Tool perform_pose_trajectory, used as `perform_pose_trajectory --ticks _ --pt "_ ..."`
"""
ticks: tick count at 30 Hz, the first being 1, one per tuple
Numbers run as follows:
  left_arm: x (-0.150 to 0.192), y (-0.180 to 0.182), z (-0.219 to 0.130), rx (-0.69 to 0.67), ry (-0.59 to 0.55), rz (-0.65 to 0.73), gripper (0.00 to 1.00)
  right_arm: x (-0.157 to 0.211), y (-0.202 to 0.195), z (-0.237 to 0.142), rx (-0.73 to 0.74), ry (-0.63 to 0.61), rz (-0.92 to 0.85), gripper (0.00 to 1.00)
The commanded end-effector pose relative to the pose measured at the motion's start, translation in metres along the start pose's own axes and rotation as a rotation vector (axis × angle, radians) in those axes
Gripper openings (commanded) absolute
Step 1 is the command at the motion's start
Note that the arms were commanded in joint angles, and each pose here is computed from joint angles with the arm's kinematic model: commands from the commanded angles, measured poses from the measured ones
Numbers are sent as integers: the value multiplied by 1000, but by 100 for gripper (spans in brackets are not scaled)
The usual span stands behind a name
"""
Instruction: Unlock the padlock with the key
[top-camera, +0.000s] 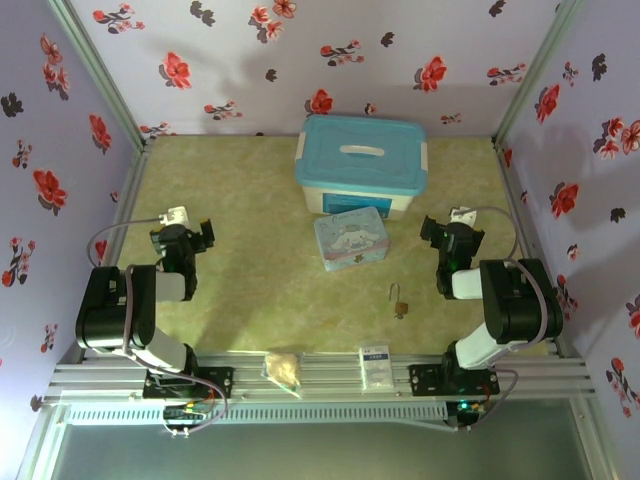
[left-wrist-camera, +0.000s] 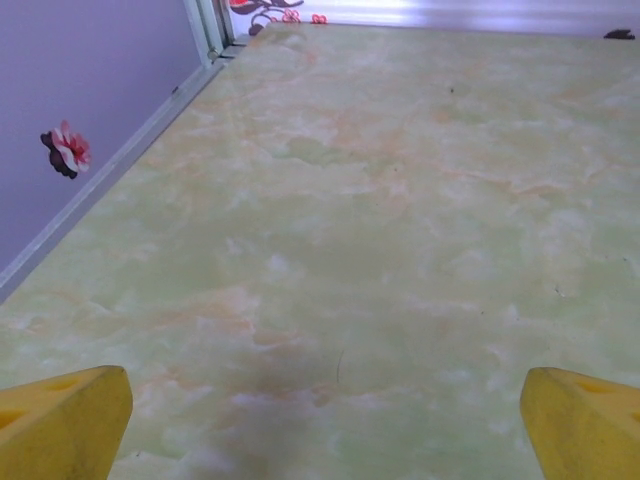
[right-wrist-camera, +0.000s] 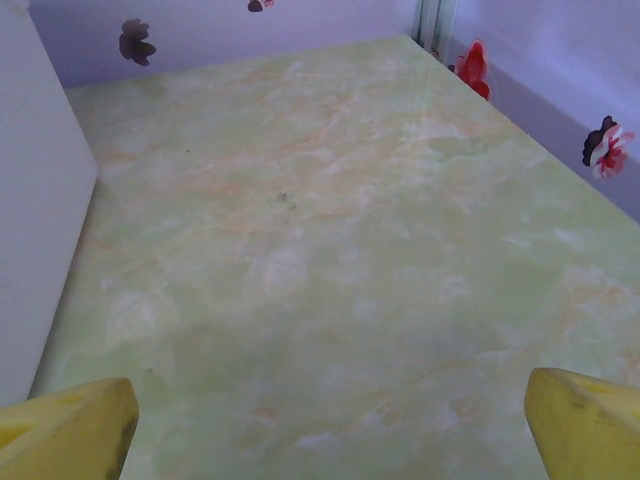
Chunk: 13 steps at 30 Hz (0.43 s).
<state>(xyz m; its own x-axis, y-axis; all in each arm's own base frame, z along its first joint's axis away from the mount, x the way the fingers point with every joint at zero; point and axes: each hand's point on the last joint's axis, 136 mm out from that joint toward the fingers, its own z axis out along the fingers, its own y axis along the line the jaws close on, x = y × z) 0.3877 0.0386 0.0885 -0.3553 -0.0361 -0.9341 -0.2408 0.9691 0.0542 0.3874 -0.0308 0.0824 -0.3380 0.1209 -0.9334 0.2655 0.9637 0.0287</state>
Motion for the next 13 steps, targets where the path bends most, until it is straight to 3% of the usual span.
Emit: perform_pose_trajectory --ticks 1,13 --pt "-11 2 0 -29 -50 1 100 -8 -4 0 17 -27 2 99" --pt "-11 1 0 -25 -52 4 100 -7 -3 2 -4 -16 6 99"
